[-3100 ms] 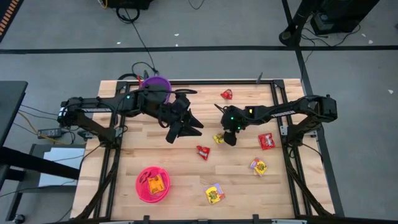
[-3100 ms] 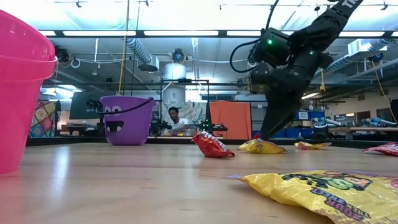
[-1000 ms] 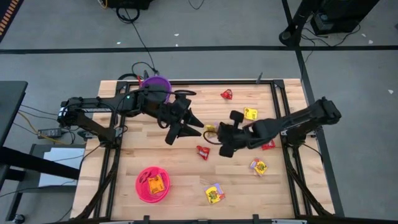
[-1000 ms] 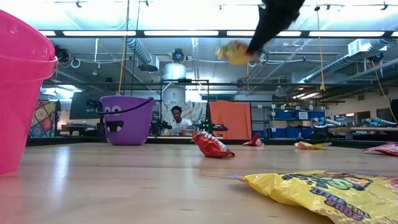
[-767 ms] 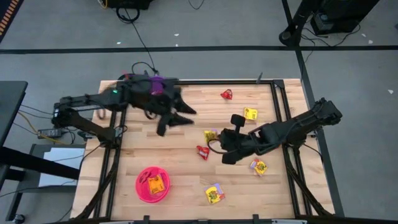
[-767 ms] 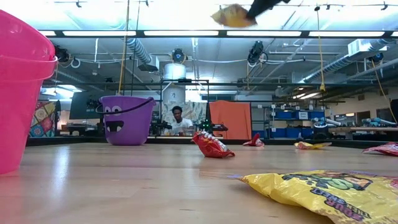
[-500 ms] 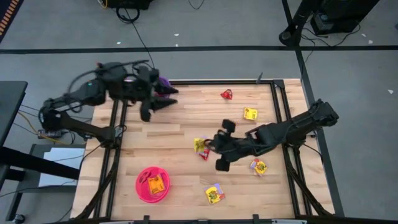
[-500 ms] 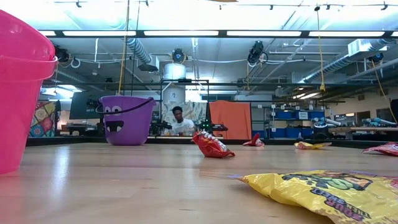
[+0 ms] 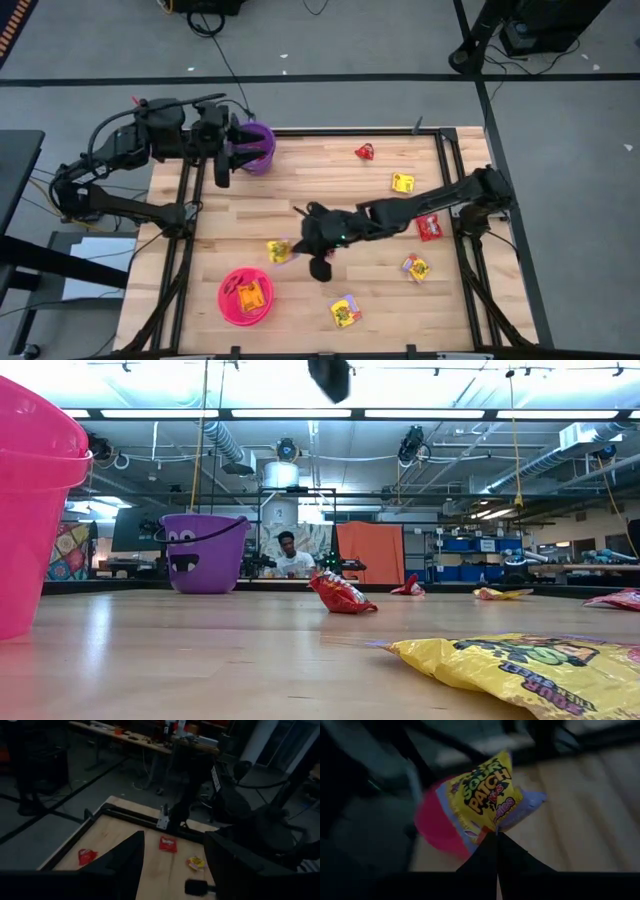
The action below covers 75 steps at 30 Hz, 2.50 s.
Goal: Sort candy by brand, put in halloween buckets
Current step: Put the yellow candy into the pink bucket
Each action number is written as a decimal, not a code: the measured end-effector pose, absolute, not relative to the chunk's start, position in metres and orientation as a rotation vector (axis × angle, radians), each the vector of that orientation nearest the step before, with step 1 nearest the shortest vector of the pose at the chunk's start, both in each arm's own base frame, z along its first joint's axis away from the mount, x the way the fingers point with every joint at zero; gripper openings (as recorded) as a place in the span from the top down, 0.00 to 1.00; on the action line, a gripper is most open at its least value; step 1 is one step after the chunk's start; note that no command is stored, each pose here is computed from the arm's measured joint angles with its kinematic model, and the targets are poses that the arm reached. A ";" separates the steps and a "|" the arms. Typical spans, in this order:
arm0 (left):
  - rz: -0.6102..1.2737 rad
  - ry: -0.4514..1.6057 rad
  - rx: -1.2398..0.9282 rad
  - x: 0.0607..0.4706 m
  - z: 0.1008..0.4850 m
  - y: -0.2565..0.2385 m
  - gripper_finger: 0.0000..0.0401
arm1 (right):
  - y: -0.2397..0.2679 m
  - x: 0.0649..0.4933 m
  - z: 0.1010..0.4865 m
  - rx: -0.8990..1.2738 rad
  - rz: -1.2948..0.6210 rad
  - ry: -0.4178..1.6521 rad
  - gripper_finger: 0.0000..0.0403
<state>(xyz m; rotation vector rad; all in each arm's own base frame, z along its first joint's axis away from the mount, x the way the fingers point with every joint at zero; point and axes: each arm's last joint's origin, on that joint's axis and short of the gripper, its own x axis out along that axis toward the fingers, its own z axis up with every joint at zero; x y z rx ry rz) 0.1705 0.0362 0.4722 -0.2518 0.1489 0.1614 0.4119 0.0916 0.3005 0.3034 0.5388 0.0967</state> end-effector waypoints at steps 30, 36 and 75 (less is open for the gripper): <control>0.168 0.152 -0.264 0.151 0.474 0.032 0.47 | 0.092 0.484 0.210 1.221 0.620 0.637 0.99; 0.171 0.160 -0.288 0.151 0.473 0.032 0.47 | 0.092 0.484 0.208 1.227 0.585 0.636 0.99; 0.178 0.202 -0.296 0.170 0.467 0.036 0.47 | 0.084 0.494 0.221 0.897 0.456 0.540 0.99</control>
